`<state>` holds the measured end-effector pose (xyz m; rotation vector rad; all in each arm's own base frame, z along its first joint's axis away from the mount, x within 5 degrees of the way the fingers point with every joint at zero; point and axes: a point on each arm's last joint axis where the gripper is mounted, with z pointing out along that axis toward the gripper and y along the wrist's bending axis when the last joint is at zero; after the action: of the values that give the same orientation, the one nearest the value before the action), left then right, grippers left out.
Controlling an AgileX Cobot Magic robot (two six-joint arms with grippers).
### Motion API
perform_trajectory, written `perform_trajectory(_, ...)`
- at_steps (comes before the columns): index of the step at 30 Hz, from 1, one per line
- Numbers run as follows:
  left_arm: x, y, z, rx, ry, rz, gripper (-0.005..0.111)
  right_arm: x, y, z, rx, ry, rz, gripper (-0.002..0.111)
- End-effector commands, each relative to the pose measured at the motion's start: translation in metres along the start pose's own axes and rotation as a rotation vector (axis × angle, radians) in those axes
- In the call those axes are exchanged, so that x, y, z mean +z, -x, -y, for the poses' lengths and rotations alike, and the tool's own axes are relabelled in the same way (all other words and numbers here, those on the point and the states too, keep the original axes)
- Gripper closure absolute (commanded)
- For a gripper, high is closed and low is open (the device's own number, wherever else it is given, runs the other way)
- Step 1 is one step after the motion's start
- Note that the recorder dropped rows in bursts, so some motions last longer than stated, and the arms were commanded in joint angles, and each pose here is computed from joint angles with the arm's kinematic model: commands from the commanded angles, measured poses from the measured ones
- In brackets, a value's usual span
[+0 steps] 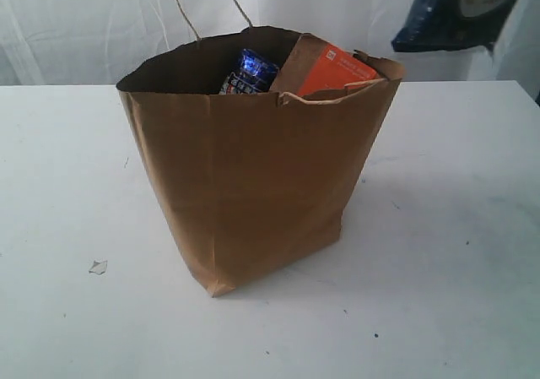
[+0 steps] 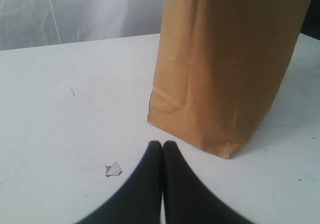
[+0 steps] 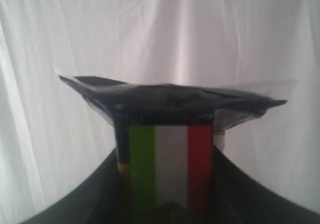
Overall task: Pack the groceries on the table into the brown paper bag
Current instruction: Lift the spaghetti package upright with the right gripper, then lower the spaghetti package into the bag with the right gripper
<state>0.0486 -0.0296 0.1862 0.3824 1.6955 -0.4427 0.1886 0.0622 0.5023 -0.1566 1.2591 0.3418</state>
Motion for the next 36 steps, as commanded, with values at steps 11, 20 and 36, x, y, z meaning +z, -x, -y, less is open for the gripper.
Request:
perform_trajectory(11,0.0,-0.001,0.0,-0.003,-0.001,-0.002,0.107,0.063,-0.019,-0.056,0.049,0.272,0.109,0.108)
perform_trajectory(20,0.0,-0.001,0.0,-0.003,-0.001,-0.002,0.107,0.088,-0.043,-0.101,0.039,0.405,0.066,0.108)
perform_trajectory(36,0.0,-0.001,0.0,-0.003,-0.001,-0.002,0.107,0.109,-0.078,-0.146,0.024,0.488,-0.035,0.108)
